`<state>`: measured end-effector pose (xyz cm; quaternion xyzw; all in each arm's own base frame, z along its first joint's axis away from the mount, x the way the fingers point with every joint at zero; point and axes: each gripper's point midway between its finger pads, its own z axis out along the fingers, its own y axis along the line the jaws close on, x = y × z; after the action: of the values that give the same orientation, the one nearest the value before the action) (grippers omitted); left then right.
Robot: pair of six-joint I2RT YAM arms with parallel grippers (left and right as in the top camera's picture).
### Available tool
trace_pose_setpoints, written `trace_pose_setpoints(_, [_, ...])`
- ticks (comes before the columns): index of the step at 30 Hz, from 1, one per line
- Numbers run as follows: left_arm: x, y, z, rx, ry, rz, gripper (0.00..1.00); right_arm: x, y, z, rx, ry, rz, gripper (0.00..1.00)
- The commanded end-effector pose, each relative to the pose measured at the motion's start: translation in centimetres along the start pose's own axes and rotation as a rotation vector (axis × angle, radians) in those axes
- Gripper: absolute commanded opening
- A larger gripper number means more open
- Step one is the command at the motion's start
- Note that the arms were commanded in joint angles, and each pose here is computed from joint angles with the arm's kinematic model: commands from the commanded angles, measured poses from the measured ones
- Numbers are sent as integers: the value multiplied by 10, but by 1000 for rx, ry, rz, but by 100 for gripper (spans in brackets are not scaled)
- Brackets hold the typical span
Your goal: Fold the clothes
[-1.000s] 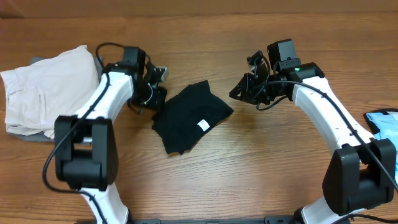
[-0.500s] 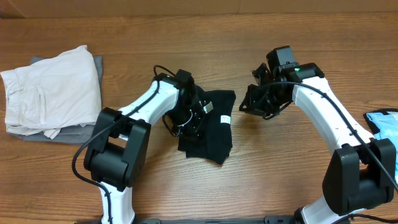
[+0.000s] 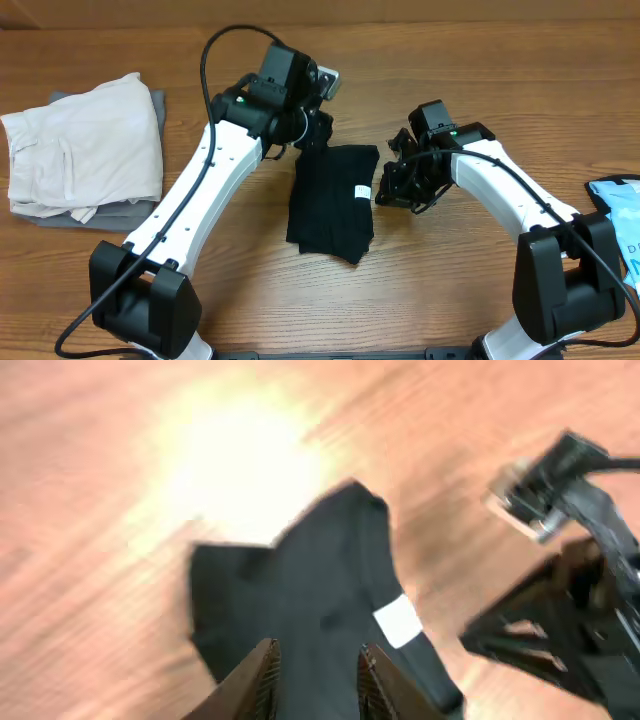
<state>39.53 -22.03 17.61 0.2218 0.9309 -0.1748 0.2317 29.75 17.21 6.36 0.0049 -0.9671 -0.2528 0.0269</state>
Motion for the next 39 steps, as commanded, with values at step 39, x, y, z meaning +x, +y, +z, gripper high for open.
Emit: trace_pose_setpoints(39, [76,67,-4,4,287,-290,38,48,43,53,-99,121,192,15])
